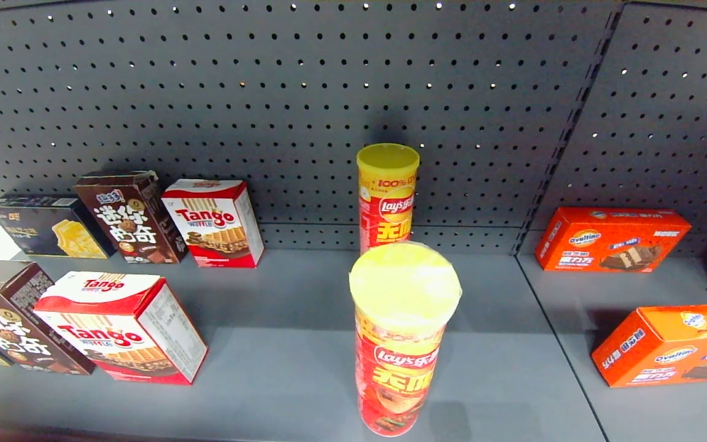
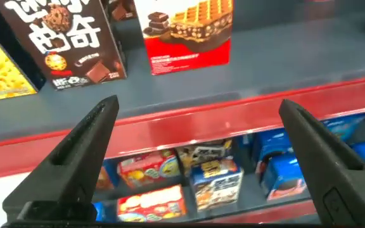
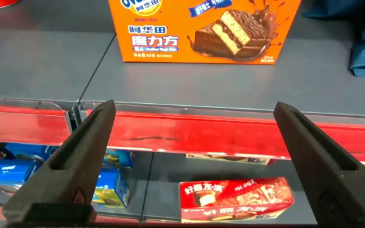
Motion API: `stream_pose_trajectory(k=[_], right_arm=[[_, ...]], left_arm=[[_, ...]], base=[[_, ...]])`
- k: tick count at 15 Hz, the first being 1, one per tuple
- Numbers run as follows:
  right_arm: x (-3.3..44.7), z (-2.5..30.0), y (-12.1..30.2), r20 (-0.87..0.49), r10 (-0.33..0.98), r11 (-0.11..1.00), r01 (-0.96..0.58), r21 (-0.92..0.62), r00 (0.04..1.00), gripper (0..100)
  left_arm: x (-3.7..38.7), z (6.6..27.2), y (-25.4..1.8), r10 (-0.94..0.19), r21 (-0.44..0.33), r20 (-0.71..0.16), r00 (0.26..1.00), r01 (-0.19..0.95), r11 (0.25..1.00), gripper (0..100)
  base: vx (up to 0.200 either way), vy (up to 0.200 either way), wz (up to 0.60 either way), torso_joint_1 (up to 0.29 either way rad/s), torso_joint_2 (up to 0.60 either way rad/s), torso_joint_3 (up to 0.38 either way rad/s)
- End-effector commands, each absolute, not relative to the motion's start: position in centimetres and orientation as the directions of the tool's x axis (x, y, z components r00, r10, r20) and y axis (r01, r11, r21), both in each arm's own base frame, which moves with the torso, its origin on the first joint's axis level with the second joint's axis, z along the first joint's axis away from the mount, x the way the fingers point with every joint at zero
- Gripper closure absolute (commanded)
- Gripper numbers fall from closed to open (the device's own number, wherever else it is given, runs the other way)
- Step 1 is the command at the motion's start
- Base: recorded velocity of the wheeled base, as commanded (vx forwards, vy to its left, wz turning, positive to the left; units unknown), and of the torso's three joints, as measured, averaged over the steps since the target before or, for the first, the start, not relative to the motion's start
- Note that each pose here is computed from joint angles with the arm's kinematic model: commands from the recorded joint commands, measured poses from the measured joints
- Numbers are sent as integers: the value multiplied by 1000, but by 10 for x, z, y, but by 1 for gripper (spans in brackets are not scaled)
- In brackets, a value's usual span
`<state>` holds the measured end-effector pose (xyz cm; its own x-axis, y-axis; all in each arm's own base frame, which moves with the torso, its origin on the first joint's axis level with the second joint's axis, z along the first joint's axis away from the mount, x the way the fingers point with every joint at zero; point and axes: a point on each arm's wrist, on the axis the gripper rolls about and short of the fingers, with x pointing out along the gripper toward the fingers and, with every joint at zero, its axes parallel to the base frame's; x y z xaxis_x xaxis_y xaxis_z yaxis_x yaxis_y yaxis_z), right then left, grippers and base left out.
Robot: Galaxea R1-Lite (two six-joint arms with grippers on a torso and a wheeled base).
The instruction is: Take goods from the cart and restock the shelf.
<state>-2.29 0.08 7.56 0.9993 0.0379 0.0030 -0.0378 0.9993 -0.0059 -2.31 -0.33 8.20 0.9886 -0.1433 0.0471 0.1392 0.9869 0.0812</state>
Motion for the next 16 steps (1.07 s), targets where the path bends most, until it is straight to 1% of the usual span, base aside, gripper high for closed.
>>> stream_pose_trajectory(k=[1,2,3,4,5,6,7,8,9,12,16], right_arm=[[-23,76,1,2,38,999,-38,-6,999,0],[-23,76,1,2,38,999,-38,-6,999,0],[-23,76,1,2,38,999,-38,-6,999,0],[-23,76,1,2,38,999,-38,-6,999,0],[-23,76,1,2,38,999,-38,-6,999,0],[-23,76,1,2,38,999,-38,-6,999,0],[-23,76,1,2,40,999,-40,-6,999,0],[-23,76,1,2,38,999,-38,-6,999,0],[-23,76,1,2,38,999,-38,-6,999,0],[-23,76,1,2,38,999,-38,-6,999,0],[-23,75,1,0,34,999,-34,-9,999,0]], left_arm=[[-23,82,-1,-52,78,60,997,47,996,0],[-23,82,0,25,86,58,998,-29,996,0],[-23,82,2,77,106,58,995,-82,991,0],[-23,81,3,132,143,55,990,-138,980,0],[-23,81,3,144,148,55,988,-150,978,0],[-23,81,3,128,144,55,990,-135,980,0],[-23,81,-1,-23,116,48,999,17,993,0],[-23,76,-4,-157,85,5,988,156,984,0],[-24,75,-4,-182,113,-20,983,183,977,0],[-23,75,-3,-147,92,-8,989,147,985,0],[-23,76,-3,-142,89,-2,990,142,986,0]], base=[[0,0,0,0,0,0],[0,0,0,0,0,0],[0,0,0,0,0,0],[0,0,0,0,0,0],[0,0,0,0,0,0],[0,0,0,0,0,0],[0,0,0,0,0,0],[0,0,0,0,0,0],[0,0,0,0,0,0],[0,0,0,0,0,0],[0,0,0,0,0,0]])
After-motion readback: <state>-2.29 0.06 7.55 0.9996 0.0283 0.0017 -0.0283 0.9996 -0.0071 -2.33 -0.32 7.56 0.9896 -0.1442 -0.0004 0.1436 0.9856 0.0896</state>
